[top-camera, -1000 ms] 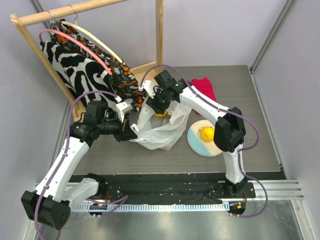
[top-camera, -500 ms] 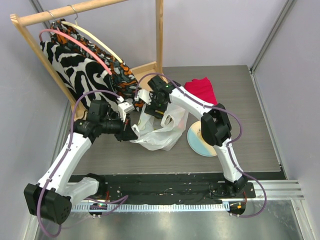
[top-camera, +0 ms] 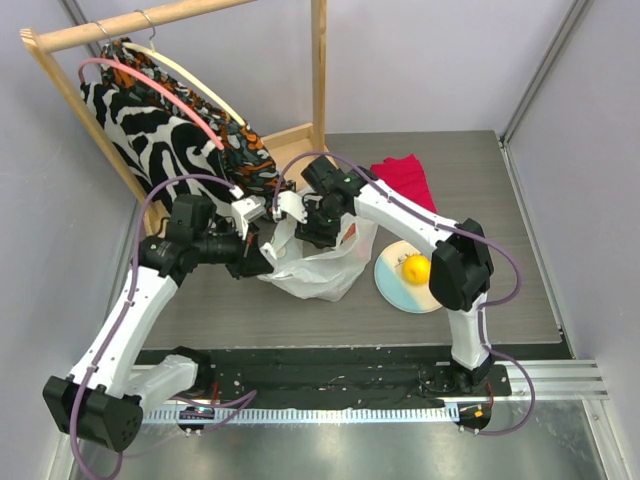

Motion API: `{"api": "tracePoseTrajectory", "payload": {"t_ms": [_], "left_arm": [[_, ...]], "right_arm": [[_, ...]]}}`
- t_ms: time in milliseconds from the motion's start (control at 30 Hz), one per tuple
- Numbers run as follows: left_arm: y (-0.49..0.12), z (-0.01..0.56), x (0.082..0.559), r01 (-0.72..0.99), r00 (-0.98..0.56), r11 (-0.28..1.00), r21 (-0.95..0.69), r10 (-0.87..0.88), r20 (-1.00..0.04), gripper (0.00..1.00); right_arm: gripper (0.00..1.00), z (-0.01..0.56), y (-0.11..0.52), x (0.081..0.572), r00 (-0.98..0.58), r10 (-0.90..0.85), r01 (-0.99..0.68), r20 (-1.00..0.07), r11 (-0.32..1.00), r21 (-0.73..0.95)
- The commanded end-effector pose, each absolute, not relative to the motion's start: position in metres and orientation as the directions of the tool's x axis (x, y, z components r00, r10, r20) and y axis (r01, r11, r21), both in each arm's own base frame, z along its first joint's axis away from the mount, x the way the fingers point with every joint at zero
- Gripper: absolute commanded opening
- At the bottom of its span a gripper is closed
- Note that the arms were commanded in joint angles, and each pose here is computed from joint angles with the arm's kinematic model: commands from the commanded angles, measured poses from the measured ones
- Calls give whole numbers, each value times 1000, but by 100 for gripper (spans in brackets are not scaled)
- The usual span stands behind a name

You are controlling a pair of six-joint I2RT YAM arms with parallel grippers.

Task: Take the fake fruits out of the plastic bag

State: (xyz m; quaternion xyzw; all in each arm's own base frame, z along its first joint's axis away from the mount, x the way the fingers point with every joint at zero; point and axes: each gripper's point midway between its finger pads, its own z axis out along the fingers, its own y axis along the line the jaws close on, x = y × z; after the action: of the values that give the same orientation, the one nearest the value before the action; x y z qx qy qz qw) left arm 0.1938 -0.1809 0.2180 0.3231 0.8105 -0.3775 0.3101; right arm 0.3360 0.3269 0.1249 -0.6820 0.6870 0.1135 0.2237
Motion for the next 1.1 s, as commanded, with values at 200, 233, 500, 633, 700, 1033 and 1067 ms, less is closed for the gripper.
{"api": "tracePoseTrajectory", "payload": {"t_ms": [200,233,500,633,700,1033,1067], "left_arm": [[-177,256,178,812,-514,468,-348,293,-806,0],[-176,254,176,814,-513,469,-344,299,-805,0],[-163,234,161,823,-501,480,-303,365,-785,0],[-162,230,161,824,-500,482,-298,374,-781,0],[-162,229,163,823,-502,484,-298,375,-779,0],[-165,225,170,819,-510,486,-307,370,-776,0],[-165,225,170,819,-511,484,-308,370,-776,0]], "right_arm": [[57,118,363,335,7,-848,-997,-530,33,-65],[59,116,370,350,-6,-847,-993,-532,68,-97],[91,136,383,396,44,-820,-948,-570,146,-283],[94,116,373,401,87,-867,-943,-490,87,-322],[94,101,372,397,114,-880,-954,-460,33,-299],[89,74,375,385,146,-905,-977,-400,-69,-201],[88,73,374,385,145,-907,-977,-396,-68,-201]]}}
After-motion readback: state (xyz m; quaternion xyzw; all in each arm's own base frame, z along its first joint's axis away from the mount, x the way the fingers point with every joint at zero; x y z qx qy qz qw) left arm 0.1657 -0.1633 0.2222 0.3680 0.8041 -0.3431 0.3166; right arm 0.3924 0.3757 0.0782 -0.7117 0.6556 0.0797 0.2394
